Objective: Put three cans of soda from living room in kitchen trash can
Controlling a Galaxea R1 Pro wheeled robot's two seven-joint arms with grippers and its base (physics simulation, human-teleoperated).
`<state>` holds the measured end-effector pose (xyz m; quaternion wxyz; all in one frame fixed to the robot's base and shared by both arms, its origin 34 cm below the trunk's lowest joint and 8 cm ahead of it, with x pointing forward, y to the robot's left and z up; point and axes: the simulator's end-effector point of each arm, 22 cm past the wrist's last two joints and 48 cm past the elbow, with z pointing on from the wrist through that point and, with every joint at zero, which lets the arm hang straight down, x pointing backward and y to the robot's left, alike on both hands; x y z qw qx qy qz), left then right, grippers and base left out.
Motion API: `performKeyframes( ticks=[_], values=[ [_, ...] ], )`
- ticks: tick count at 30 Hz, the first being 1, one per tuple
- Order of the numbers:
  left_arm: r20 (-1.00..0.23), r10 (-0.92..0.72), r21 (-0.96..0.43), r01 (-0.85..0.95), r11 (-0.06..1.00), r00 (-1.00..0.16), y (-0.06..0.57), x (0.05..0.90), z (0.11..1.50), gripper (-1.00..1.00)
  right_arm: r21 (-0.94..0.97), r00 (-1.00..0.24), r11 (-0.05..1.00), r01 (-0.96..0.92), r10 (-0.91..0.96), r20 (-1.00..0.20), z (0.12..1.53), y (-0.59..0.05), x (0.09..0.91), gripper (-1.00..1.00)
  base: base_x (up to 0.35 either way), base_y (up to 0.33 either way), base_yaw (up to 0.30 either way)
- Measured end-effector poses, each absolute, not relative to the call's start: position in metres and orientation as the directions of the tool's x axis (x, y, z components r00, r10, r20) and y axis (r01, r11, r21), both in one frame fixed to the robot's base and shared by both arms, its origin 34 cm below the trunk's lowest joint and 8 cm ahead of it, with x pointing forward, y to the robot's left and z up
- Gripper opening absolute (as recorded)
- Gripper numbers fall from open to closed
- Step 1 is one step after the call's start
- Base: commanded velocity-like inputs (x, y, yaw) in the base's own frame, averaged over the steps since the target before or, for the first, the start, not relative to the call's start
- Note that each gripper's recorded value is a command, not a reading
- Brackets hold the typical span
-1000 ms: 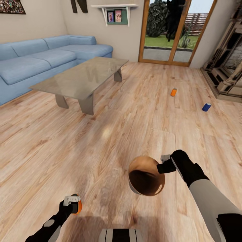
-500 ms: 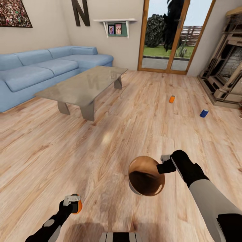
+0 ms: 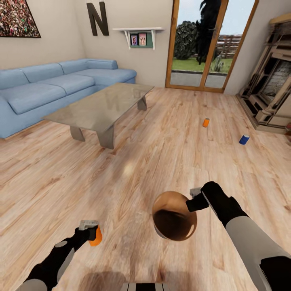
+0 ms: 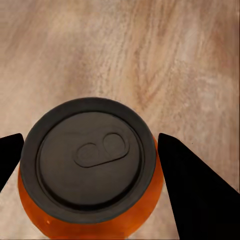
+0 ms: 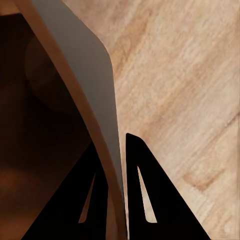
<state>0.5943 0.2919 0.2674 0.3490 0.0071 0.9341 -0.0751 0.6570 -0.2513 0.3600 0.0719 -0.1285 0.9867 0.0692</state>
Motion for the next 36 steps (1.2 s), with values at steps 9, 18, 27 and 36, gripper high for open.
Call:
performKeyframes(
  ticks=[9, 18, 27, 36],
  values=[
    [-0.695, 0.003, -0.174, 0.172, 0.970, -0.719, 0.277, 0.686, 0.452, -1.00, 0.117, -0.955, 0.955, -0.271, -0.252, -0.155, 0.379, -0.250, 0.661, -1.00, 0.000, 0.000, 0.000],
    [-0.708, 0.018, -0.175, 0.200, 0.964, -0.706, 0.271, 0.723, 0.552, -1.00, 0.177, -0.951, 0.939, -0.295, -0.271, -0.147, 0.399, -0.232, 0.659, -1.00, 0.000, 0.000, 0.000],
    [-0.765, 0.106, -0.232, 0.425, 0.875, -0.635, 0.191, 0.776, 0.673, -1.00, 0.224, -0.947, 0.921, -0.317, -0.296, -0.123, 0.413, -0.205, 0.652, -1.00, 0.000, 0.000, 0.000],
    [-0.821, 0.238, -0.212, 0.665, 0.716, -0.518, 0.059, 0.772, 0.748, -1.00, 0.270, -0.948, 0.909, -0.318, -0.311, -0.070, 0.420, -0.176, 0.638, -1.00, 0.000, 0.000, 0.000]
  ],
)
